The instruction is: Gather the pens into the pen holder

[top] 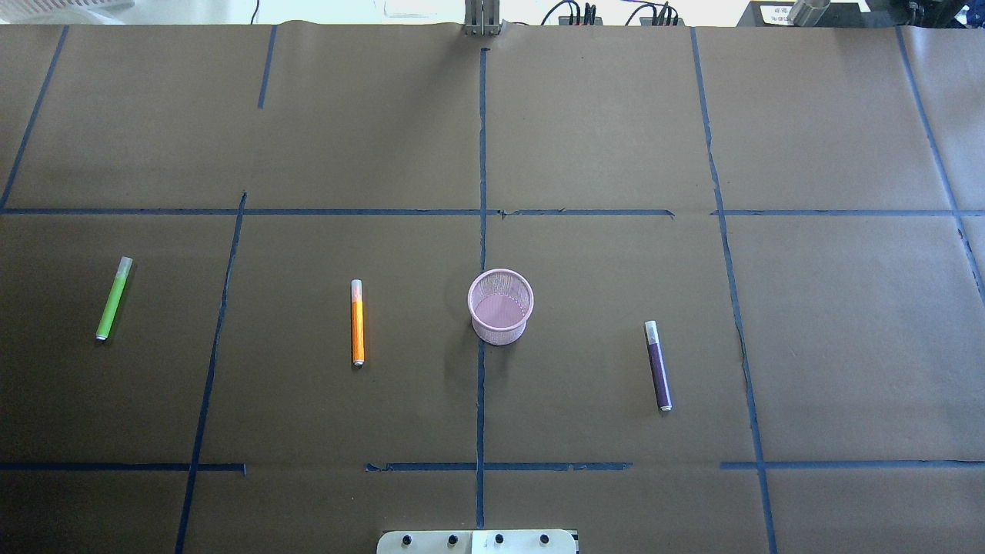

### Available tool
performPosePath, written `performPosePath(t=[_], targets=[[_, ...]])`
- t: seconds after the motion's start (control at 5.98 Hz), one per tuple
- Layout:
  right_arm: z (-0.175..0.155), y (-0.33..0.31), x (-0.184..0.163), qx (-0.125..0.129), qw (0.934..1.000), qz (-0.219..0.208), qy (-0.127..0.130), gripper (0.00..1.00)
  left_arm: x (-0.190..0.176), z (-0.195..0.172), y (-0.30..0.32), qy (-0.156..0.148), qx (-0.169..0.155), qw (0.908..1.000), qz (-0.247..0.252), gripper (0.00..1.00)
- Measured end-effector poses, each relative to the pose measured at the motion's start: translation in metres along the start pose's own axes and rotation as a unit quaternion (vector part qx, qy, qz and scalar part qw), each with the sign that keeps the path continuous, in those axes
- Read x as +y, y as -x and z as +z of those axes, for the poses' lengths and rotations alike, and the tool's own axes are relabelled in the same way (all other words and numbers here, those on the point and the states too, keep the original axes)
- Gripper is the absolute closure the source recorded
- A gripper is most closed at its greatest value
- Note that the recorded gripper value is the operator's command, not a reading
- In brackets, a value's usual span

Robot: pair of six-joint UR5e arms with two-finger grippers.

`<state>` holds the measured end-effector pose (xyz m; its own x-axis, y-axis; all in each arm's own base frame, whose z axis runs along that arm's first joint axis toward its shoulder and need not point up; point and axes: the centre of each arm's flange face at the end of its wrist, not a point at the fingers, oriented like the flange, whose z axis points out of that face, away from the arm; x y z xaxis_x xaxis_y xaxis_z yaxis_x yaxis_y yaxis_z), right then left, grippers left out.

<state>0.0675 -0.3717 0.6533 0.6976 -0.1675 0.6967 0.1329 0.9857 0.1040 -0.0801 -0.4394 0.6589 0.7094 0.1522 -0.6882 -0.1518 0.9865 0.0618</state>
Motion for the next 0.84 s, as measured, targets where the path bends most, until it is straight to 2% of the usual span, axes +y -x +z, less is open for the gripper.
performPosePath(t=[0.5,0.67,0.84], targets=[[-0.001,0.001,-0.001,0.0,1.0,-0.002,-0.002,0.0,-0.013,0.011,-0.024,0.007,-0.002,0.9994,0.034,0.0],[-0.002,0.002,-0.001,0.0,1.0,-0.002,-0.002,0.0,-0.022,0.005,-0.034,-0.014,-0.006,0.9983,0.057,0.0],[-0.003,0.002,-0.001,0.001,1.0,-0.003,-0.003,0.0,-0.033,-0.008,-0.046,-0.05,-0.014,0.9943,0.093,0.0]])
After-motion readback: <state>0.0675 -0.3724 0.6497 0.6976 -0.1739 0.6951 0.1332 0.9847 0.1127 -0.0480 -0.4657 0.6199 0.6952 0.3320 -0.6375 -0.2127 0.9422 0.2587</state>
